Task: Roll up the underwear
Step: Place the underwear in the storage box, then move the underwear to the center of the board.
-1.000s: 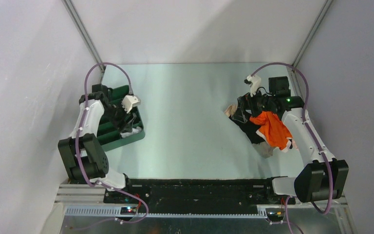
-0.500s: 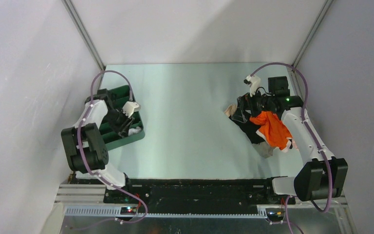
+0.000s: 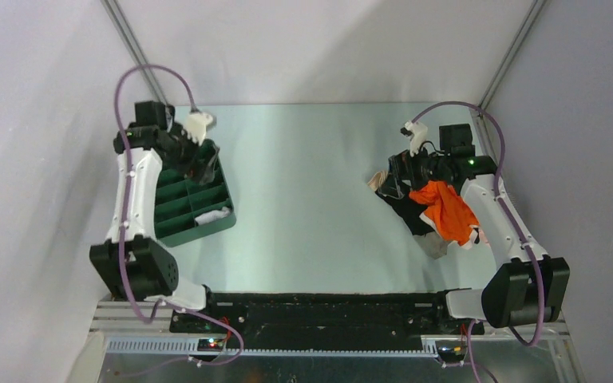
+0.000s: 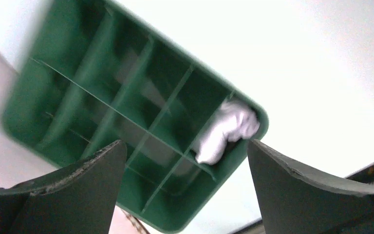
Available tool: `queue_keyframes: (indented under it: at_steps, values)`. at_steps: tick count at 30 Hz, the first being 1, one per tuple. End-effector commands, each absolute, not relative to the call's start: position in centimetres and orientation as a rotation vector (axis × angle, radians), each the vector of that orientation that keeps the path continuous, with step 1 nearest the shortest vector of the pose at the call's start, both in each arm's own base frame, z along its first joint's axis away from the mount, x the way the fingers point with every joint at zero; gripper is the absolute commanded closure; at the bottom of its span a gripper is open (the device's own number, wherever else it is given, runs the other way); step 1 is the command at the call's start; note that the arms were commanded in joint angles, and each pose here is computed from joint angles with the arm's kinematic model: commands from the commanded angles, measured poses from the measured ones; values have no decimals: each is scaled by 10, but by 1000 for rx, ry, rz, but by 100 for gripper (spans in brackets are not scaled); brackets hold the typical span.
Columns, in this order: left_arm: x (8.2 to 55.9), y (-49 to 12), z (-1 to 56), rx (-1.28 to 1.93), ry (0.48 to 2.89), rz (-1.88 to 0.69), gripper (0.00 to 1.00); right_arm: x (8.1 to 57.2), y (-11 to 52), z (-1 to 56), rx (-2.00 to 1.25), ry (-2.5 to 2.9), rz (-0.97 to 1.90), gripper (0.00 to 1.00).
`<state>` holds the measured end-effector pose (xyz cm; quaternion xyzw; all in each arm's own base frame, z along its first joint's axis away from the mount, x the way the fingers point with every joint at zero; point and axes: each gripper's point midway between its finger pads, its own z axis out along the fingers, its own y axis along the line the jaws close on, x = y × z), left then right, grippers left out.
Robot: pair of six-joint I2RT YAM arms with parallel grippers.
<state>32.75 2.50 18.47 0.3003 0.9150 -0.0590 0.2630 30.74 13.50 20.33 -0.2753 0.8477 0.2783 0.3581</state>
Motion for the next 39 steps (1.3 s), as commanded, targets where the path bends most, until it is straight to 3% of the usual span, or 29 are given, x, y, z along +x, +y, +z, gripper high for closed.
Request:
queue_keyframes:
  at_steps: [1, 5, 9, 12, 15, 19, 22, 23, 27, 31, 33, 39]
  values:
    - [340, -26, 276, 500, 2319, -288, 1, 324, 137, 230, -684, 2118, 706, 0]
    - [356, -64, 324, 253, 2284, -553, 1, 329, 131, 223, -655, 2167, 663, 0]
    - [380, -102, 414, 201, 1966, -805, 1, 331, 109, 200, -635, 2292, 519, 1]
    - [406, -117, 465, -175, 1833, -1197, 1, 327, 96, 178, -645, 2414, 460, 1]
    - [413, -134, 520, -122, 1655, -1399, 1, 329, 91, 171, -626, 2469, 446, 1]
    - [414, -136, 568, -163, 1537, -1535, 1, 339, 70, 150, -651, 2523, 296, 3]
    - [429, -127, 565, -494, 1572, -1677, 1, 355, 38, 136, -595, 2553, 127, 6]
    - [434, -124, 554, -629, 1609, -1709, 1, 360, 18, 133, -536, 2573, 42, 11]
    - [429, -120, 582, -606, 1508, -1748, 1, 372, -35, 112, -390, 2640, -126, 23]
    - [422, -112, 613, -593, 1413, -1797, 1, 370, -56, 92, -358, 2705, -175, 27]
    - [424, -111, 613, -601, 1415, -1804, 1, 371, -58, 86, -361, 2714, -187, 34]
    - [426, -113, 598, -680, 1493, -1852, 1, 381, -46, 106, -368, 2661, -161, 80]
